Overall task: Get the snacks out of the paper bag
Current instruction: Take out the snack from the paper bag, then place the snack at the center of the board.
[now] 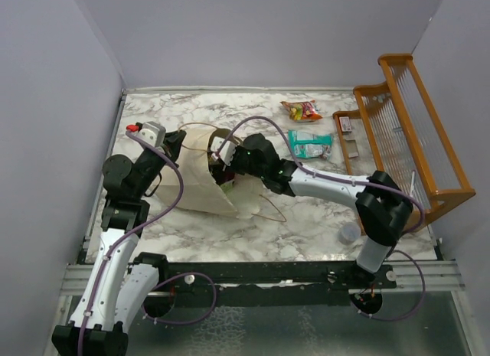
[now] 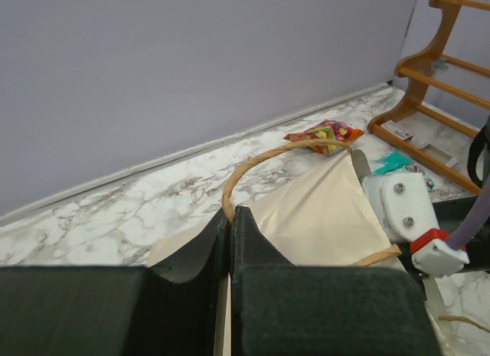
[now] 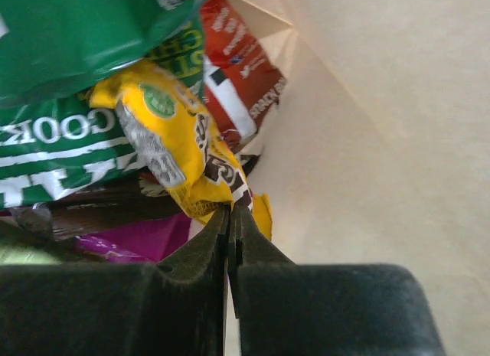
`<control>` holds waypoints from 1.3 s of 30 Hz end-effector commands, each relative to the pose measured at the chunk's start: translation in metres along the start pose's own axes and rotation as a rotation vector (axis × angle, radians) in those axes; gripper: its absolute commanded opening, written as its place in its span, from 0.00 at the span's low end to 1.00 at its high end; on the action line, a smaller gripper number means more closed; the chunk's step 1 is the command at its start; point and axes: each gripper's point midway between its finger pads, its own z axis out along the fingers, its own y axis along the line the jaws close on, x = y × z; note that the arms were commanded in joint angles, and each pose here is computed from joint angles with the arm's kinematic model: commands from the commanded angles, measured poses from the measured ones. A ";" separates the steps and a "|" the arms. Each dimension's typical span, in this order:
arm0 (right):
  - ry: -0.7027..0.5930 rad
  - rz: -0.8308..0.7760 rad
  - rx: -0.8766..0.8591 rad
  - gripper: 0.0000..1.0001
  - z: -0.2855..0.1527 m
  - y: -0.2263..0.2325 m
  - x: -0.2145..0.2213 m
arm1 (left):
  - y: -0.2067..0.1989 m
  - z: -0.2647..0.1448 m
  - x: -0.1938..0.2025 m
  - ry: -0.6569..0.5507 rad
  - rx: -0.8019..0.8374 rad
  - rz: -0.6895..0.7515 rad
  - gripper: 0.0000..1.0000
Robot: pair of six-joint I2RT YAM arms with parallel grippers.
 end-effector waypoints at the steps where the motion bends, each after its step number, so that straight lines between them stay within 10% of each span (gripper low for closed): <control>1: 0.011 0.015 0.079 0.01 -0.017 -0.028 -0.016 | 0.015 -0.003 -0.006 -0.025 -0.095 0.007 0.00; 19: -0.193 0.119 -0.004 0.01 -0.133 0.000 -0.045 | 0.043 -0.008 -0.003 -0.002 -0.258 -0.017 0.00; 30: -0.330 0.482 0.793 0.01 -0.252 -0.113 -0.027 | 0.042 -0.006 0.000 0.006 -0.249 -0.027 0.00; 39: 0.087 0.638 0.970 0.01 -0.229 -0.121 0.118 | 0.041 -0.006 -0.001 0.002 -0.247 -0.026 0.00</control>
